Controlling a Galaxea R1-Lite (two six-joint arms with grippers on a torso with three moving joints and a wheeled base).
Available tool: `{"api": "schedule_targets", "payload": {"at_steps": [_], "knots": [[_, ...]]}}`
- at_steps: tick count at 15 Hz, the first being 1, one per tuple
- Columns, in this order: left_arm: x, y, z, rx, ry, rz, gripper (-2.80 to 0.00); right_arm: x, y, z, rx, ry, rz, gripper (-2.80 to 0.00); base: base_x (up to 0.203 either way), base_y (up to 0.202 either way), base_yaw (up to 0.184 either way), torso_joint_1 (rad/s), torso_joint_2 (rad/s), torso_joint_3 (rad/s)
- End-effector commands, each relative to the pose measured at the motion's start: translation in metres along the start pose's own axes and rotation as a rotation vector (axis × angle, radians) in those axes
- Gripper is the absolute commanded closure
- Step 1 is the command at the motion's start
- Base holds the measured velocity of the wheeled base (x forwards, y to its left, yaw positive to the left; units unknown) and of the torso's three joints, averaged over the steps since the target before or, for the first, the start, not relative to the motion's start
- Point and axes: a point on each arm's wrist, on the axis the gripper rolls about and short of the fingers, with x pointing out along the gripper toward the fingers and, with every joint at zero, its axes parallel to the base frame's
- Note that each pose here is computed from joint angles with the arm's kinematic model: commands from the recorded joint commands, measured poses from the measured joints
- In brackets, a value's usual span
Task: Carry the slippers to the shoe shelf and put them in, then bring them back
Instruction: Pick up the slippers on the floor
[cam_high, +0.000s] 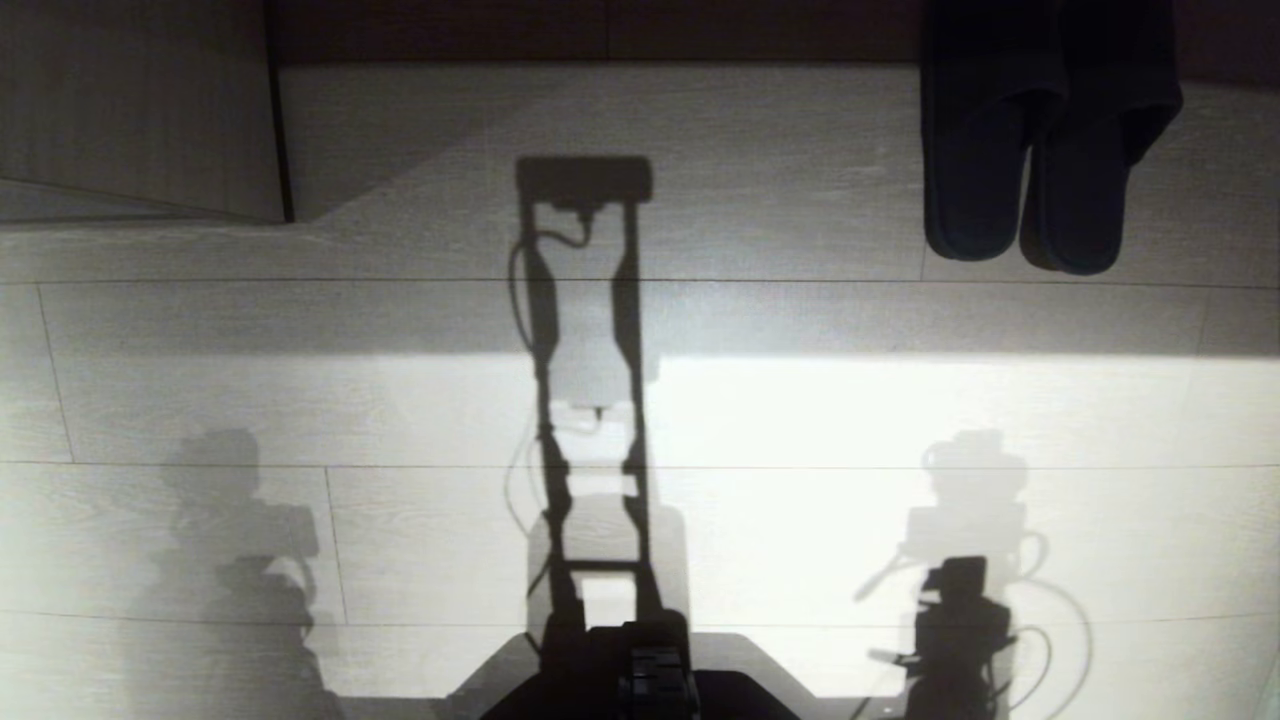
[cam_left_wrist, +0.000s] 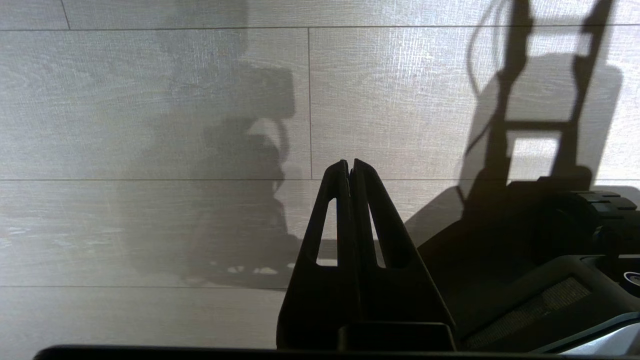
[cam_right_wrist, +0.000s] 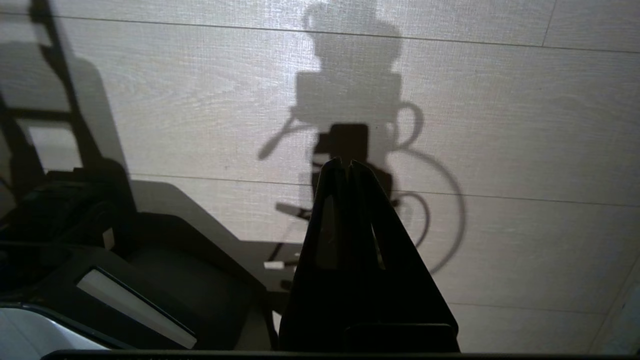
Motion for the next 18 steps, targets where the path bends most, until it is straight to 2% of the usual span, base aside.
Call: {"api": "schedule_targets", "payload": {"at_steps": [1,14,18], "knots": [[0.0,0.0,0.0,-0.001,-0.002,0.0,0.0,0.0,0.0,0.0,0.0,-0.001,0.0,0.0,0.0,0.0,0.0,0.0,0.0,0.0],[0.0,0.0,0.0,-0.001,-0.002,0.0,0.0,0.002,0.0,0.002,0.0,0.017,-0.003,0.0,0.0,0.0,0.0,0.0,0.0,0.0],[0.0,0.0,0.0,-0.001,-0.002,0.0,0.0,0.025,0.0,0.044,-0.002,0.018,-0.008,0.0,0.0,0.0,0.0,0.0,0.0,0.0]]}}
